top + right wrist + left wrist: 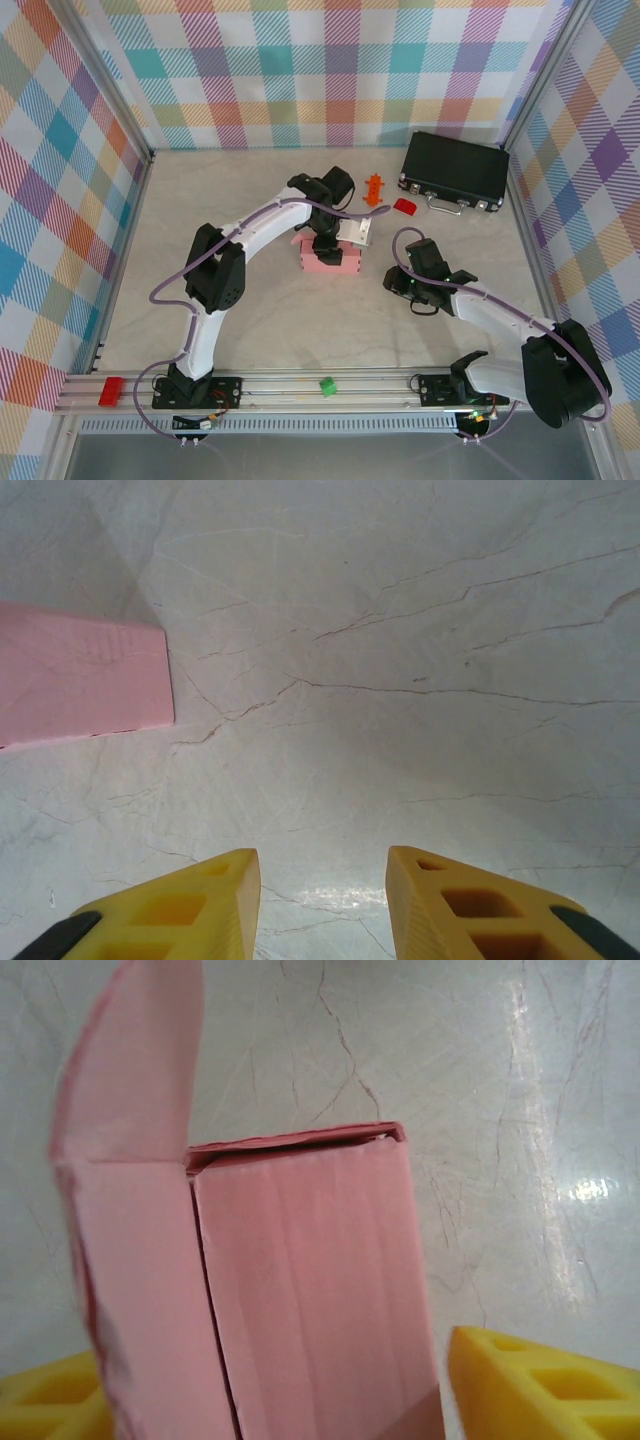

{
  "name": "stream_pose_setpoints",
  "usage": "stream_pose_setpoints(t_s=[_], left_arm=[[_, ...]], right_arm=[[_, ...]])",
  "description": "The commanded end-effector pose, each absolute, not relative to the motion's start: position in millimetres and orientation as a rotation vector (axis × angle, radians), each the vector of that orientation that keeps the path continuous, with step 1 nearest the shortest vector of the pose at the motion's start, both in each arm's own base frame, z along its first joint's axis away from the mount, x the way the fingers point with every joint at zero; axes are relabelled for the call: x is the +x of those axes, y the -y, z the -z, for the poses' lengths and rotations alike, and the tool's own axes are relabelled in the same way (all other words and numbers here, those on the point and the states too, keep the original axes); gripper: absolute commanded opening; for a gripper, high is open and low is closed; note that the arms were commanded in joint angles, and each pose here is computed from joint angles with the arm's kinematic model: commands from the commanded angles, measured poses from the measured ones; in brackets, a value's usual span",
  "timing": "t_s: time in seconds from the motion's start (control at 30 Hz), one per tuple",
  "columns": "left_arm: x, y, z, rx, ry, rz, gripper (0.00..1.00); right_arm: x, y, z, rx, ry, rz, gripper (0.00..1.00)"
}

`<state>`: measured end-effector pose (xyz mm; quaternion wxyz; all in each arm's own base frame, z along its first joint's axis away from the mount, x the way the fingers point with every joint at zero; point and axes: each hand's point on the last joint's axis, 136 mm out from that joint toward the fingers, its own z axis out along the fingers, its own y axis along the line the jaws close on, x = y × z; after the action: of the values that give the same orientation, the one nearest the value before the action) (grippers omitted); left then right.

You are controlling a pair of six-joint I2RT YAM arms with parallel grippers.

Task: Fold the paper box

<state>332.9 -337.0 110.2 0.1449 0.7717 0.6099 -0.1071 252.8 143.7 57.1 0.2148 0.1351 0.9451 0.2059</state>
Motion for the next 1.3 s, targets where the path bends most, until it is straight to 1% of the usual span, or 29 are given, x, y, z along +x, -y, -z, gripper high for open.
stream_pose_setpoints(t_s=[0.0,0.1,0.13,0.17,0.27,0.3,0.37,0.57,0.73,0.77,0.83,0.87,0.93,1.07,1.27], left_arm=[[329.0,334.3,-119.5,2.232,-1.771,0.345,0.78],[329.2,331.4,-124.7,2.234,-1.788,0.326,0.8],[329.8,331.0,-127.5,2.229,-1.789,0.316,0.86],[331.6,330.6,-130.8,2.217,-1.792,0.3,0.86],[333.2,332.2,-142.9,2.178,-1.801,0.267,0.94],[333.8,333.0,-148.9,2.154,-1.809,0.255,0.95],[336.7,335.1,-163.1,2.086,-1.83,0.239,0.98],[346.2,330.8,-212.4,1.773,-1.912,0.217,0.98],[362.0,303.8,-239.0,1.436,-2.039,0.221,0.98],[366.9,293.9,-244.3,1.338,-2.081,0.242,0.97],[377.7,271.9,-250.1,1.127,-2.173,0.28,0.92],[382.8,261.1,-250.2,1.029,-2.212,0.286,0.9],[389.9,236.5,-244.9,0.821,-2.292,0.3,0.89],[386.7,201.6,-224.3,0.523,-2.431,0.372,0.87],[371.8,188.3,-198.5,0.24,-2.533,0.576,0.86]], right_arm=[[255.7,-140.0,-58.3,0.363,-2.622,-0.536,0.39],[258.6,-141.5,-60.3,0.34,-2.623,-0.531,0.4],[259.8,-142.6,-61.8,0.328,-2.622,-0.531,0.4],[260.4,-142.3,-62.5,0.316,-2.623,-0.523,0.41],[265.1,-141.8,-68.6,0.272,-2.613,-0.499,0.42],[266.9,-141.2,-71.6,0.252,-2.608,-0.484,0.43],[271.1,-140.7,-78.5,0.197,-2.595,-0.46,0.44],[284.8,-142.1,-108.0,0.001,-2.558,-0.409,0.49],[296.6,-147.8,-136.2,-0.164,-2.502,-0.421,0.52],[299.4,-148.6,-141.6,-0.192,-2.491,-0.427,0.53],[303.4,-153.8,-151.5,-0.239,-2.477,-0.478,0.55],[305.1,-156.6,-154.8,-0.256,-2.477,-0.506,0.55],[310.0,-159.1,-159.6,-0.269,-2.491,-0.532,0.56],[315.0,-168.6,-163.7,-0.294,-2.532,-0.595,0.57],[319.6,-190.2,-169.5,-0.292,-2.554,-0.754,0.57]])
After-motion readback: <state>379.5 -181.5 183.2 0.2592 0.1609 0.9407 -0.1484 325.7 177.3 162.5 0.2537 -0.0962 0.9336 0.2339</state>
